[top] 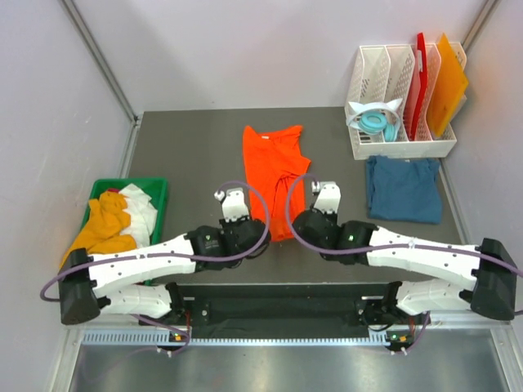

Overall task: Fold and stack the t-shirts
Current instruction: Fold the folded rectangular tshirt in 1/3 of the way

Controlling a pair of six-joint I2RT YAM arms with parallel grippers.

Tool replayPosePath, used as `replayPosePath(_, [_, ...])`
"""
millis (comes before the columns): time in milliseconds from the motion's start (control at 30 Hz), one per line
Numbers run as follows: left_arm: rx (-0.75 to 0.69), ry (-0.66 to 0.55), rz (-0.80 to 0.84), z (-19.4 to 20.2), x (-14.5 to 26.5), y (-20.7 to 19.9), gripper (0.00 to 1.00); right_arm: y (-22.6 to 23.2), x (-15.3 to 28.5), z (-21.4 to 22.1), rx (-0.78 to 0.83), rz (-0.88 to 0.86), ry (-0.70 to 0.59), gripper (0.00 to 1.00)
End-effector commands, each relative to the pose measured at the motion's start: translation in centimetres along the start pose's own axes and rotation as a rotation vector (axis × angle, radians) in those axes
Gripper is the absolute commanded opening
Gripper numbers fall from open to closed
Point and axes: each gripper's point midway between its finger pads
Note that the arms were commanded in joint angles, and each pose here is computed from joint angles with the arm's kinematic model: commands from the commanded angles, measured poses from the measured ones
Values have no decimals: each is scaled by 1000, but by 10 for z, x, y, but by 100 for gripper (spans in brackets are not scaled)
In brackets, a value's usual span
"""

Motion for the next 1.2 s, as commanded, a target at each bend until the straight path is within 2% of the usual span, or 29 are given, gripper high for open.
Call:
replayPosePath(0, [-84, -53, -48, -34, -26, 7, 0, 23, -24, -44, 59, -30, -65, 0])
replayPosePath(167, [-66, -67, -94, -68, -65, 22, 0, 26, -64, -58, 71, -3, -51, 0])
replayPosePath(267, [-98, -44, -119, -75, -87, 28, 0, 28, -86, -65, 63, 12, -34, 0])
replayPosePath(500, [-154, -29, -117, -90, -129, 18, 0, 19, -124, -72, 37, 42, -9, 0])
replayPosePath(700, [-175, 9, -114, -86, -161, 12, 0, 12, -149, -64, 38, 65, 29, 0])
replayPosePath(1167, [-138, 86, -168, -81, -219, 37, 0, 10, -207, -58, 11, 95, 105, 0])
Point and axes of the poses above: each gripper's point midway between its finger pads, its own x axis back along the fingers, its own y axis along the line the jaws close on, z = x × y, and after that the axes turned 8 degrees about -x, right-handed
